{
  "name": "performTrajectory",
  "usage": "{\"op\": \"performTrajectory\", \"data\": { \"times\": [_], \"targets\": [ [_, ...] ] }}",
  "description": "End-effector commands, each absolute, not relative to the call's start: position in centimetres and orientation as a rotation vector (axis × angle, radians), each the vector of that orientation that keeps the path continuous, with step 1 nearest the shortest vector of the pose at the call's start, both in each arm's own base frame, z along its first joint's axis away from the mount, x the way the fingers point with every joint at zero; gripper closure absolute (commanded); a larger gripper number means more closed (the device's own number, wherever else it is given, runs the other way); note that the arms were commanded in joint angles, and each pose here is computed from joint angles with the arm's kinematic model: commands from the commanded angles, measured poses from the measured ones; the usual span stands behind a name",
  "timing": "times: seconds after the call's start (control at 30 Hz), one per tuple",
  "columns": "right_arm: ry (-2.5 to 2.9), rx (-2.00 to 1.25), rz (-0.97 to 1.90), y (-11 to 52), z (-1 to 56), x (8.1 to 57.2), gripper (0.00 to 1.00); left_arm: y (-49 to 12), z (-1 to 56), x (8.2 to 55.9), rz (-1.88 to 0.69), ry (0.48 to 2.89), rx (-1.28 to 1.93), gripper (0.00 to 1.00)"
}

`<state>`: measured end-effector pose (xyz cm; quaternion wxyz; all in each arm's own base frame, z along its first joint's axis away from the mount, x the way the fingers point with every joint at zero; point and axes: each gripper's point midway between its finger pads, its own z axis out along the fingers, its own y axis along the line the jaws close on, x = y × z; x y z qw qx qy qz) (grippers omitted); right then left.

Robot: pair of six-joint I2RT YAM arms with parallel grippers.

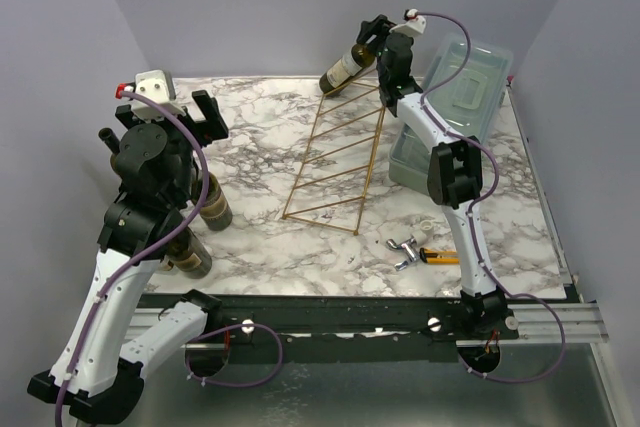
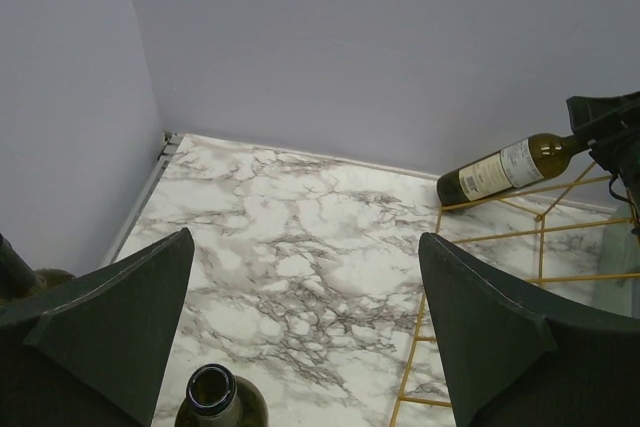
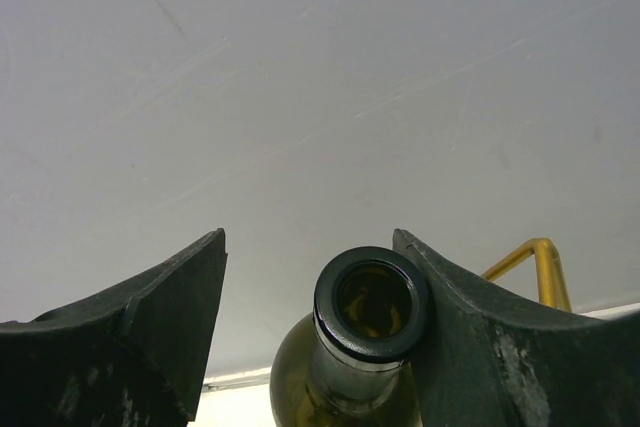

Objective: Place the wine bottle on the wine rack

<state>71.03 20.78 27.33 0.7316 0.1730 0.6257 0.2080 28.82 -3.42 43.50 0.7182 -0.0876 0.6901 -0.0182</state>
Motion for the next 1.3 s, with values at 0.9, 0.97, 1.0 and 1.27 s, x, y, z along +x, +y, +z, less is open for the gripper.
{"op": "performTrajectory", "data": {
  "times": [0.9, 0.97, 1.0, 1.27],
  "targets": [
    [1.338, 0.368, 0.242, 15.6, 36.8, 68.3, 0.03, -4.5, 43.6, 27.5, -0.149, 1.546, -0.19, 0.04],
    [1.352, 0.359, 0.212, 15.3, 36.9, 68.1, 0.03, -4.8, 43.3, 27.6, -0.158, 1.563, -0.185, 0.04],
    [1.36, 0.353, 0.199, 15.1, 37.1, 67.8, 0.03, -4.9, 43.2, 27.6, -0.162, 1.572, -0.183, 0.03],
    [1.494, 0.349, 0.221, 14.6, 36.8, 63.4, 0.03, -5.7, 41.8, 27.5, -0.21, 1.653, -0.192, 0.01]
  ]
}}
